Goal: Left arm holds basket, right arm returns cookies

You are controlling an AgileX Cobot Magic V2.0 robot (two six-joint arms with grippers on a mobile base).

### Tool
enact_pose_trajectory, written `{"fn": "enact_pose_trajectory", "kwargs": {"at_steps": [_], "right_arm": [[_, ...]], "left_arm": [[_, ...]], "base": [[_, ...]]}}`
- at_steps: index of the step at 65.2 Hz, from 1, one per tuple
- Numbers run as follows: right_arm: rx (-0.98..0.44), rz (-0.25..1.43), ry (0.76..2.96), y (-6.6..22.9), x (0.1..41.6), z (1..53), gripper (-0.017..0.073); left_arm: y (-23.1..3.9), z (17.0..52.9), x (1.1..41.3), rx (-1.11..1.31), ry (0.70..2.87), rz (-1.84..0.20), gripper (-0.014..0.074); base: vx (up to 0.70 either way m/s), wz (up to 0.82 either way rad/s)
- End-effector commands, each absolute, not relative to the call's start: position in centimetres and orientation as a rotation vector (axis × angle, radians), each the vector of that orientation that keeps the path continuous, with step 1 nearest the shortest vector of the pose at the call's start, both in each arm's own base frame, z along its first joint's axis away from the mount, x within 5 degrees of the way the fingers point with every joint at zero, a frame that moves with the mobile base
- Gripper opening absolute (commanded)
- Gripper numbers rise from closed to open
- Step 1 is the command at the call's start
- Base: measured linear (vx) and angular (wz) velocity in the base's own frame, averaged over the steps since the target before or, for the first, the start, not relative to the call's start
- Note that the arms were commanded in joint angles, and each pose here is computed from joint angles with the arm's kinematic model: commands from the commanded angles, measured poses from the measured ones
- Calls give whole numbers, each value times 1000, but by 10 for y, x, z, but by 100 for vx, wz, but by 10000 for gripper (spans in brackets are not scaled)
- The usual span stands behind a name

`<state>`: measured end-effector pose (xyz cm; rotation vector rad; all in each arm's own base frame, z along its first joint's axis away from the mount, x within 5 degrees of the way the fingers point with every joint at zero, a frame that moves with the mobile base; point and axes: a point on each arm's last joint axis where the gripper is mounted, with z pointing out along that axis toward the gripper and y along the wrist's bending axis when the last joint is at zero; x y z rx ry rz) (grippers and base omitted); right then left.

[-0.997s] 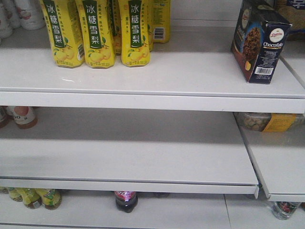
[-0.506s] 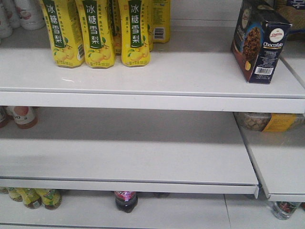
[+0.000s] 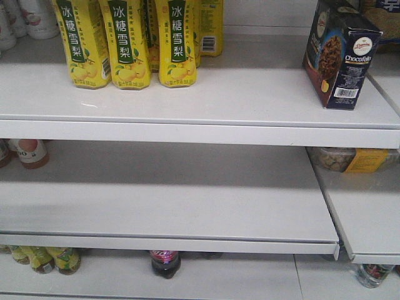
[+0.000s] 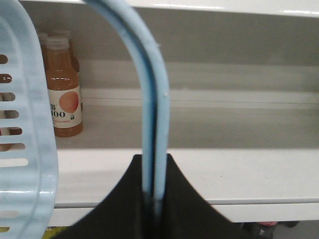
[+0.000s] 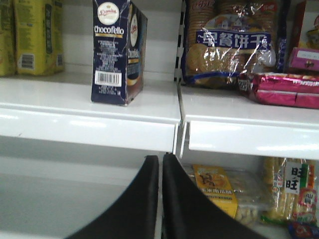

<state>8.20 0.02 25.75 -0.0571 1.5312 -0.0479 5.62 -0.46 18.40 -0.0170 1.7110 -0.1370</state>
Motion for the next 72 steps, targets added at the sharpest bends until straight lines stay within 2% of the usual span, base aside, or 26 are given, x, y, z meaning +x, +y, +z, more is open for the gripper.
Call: {"fn": "enact_pose_trajectory", "kwargs": {"at_steps": [1, 10, 32, 72], "right_arm": [[-34, -82, 1524, -3, 83, 265, -10], [-16, -72, 1549, -3, 83, 260, -10], [2, -42, 1422, -2, 66, 210, -10], [62, 29, 1478, -1, 56, 201, -10]], "left_arm": [[-5, 204, 54, 7, 1564, -129, -6], [-5, 204, 54, 7, 1564, -129, -6], [-5, 204, 54, 7, 1564, -129, -6], [-5, 204, 54, 7, 1565, -129, -6]], "base": [[0, 0], [0, 0], [0, 0], [0, 0]]}}
